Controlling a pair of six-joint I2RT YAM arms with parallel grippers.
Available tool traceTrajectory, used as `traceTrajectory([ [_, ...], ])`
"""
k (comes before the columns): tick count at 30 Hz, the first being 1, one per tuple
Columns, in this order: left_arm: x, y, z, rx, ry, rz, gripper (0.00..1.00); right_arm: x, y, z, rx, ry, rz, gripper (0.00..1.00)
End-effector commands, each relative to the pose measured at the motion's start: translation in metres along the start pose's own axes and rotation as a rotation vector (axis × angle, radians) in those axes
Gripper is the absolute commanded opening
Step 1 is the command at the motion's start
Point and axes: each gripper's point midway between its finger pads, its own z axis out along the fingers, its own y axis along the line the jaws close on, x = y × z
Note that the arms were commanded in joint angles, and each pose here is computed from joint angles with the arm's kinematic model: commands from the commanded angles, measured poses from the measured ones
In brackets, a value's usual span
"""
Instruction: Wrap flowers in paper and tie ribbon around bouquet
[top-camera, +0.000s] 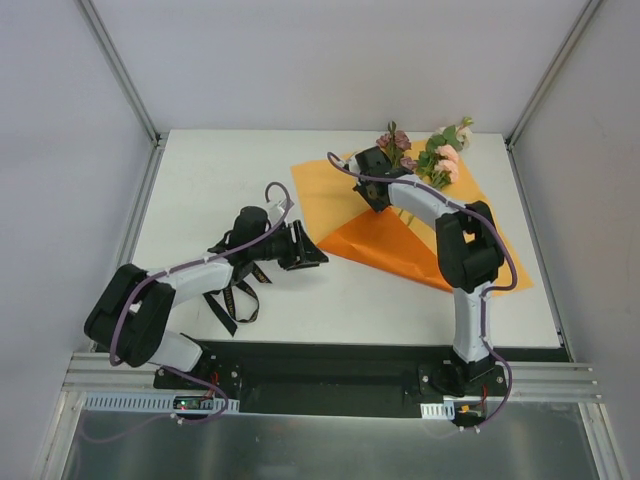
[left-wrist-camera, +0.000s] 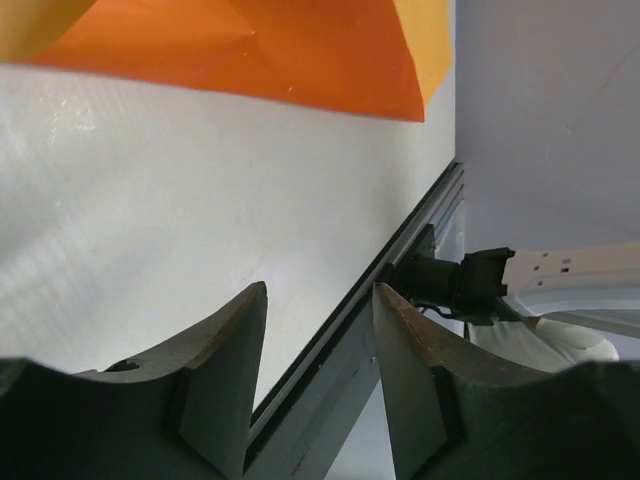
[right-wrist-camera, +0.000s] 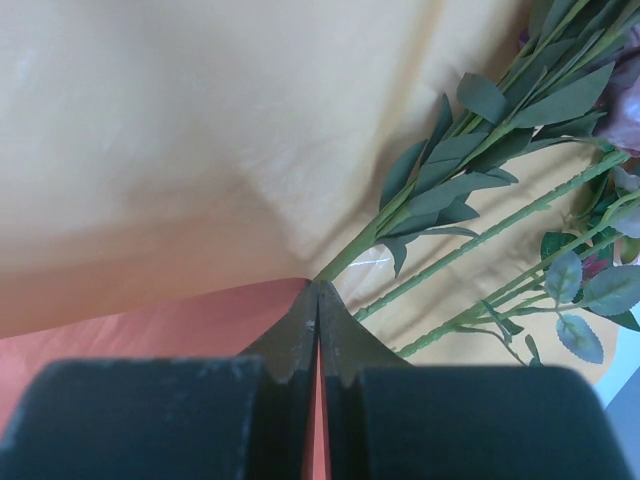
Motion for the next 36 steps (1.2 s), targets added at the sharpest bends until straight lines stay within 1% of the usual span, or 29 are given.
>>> traceTrajectory([
  [1,-0.027,-0.036,0.02,0.131,0.005,0.022,0.43,-0.009,-0.013,-0.001,0.019,-0.007,-0.006,0.0],
  [3,-0.039,-0.047,0.027,0.171,-0.005,0.015,0.4,-0.011,-0.013,0.001,0.007,-0.017,0.001,0.0],
  [5,-0.046,-0.046,0.037,0.186,-0.008,0.001,0.36,-0.013,-0.009,0.005,-0.012,-0.022,-0.01,0.0],
  [6,-0.052,-0.051,0.041,0.203,-0.013,-0.009,0.35,-0.014,-0.009,0.006,-0.012,-0.022,-0.012,0.0],
  [7,-0.056,-0.051,0.045,0.207,-0.014,-0.019,0.35,-0.015,-0.009,0.007,-0.012,-0.022,-0.016,0.0],
  [8,-0.056,-0.043,0.053,0.198,0.0,-0.042,0.33,-0.014,-0.009,0.01,-0.012,-0.016,-0.02,0.0],
  [9,-0.065,-0.052,0.057,0.225,-0.009,-0.039,0.32,-0.013,-0.01,0.01,-0.011,-0.012,-0.021,0.01],
  [10,-0.065,-0.043,0.067,0.214,0.008,-0.065,0.31,-0.014,-0.009,0.011,-0.013,-0.013,-0.024,0.0],
  [13,-0.076,-0.052,0.079,0.257,0.011,-0.07,0.31,-0.014,-0.007,0.012,-0.027,-0.015,-0.028,0.0],
  [14,-0.075,-0.045,0.087,0.248,0.021,-0.083,0.31,-0.014,-0.006,0.012,-0.03,-0.016,-0.028,0.0],
  [18,-0.084,-0.044,0.103,0.259,0.035,-0.078,0.34,-0.015,-0.005,0.016,-0.037,-0.017,-0.026,0.0],
  [21,-0.082,-0.032,0.114,0.235,0.046,-0.103,0.36,-0.015,-0.004,0.018,-0.041,-0.008,-0.031,0.0],
  [24,-0.079,-0.014,0.122,0.191,0.044,-0.125,0.31,-0.015,-0.004,0.018,-0.043,-0.008,-0.031,0.01],
  [26,-0.075,0.008,0.128,0.113,0.045,-0.167,0.26,-0.015,-0.004,0.019,-0.042,-0.004,-0.032,0.0],
  [28,-0.073,0.02,0.133,0.092,0.044,-0.172,0.24,-0.014,-0.005,0.021,-0.042,0.002,-0.034,0.0],
  [32,-0.072,0.038,0.137,0.048,0.022,-0.173,0.18,-0.015,-0.005,0.024,-0.043,0.01,-0.045,0.0],
  [36,-0.067,0.055,0.138,0.0,0.012,-0.183,0.15,-0.019,-0.007,0.026,-0.037,0.01,-0.051,0.0],
])
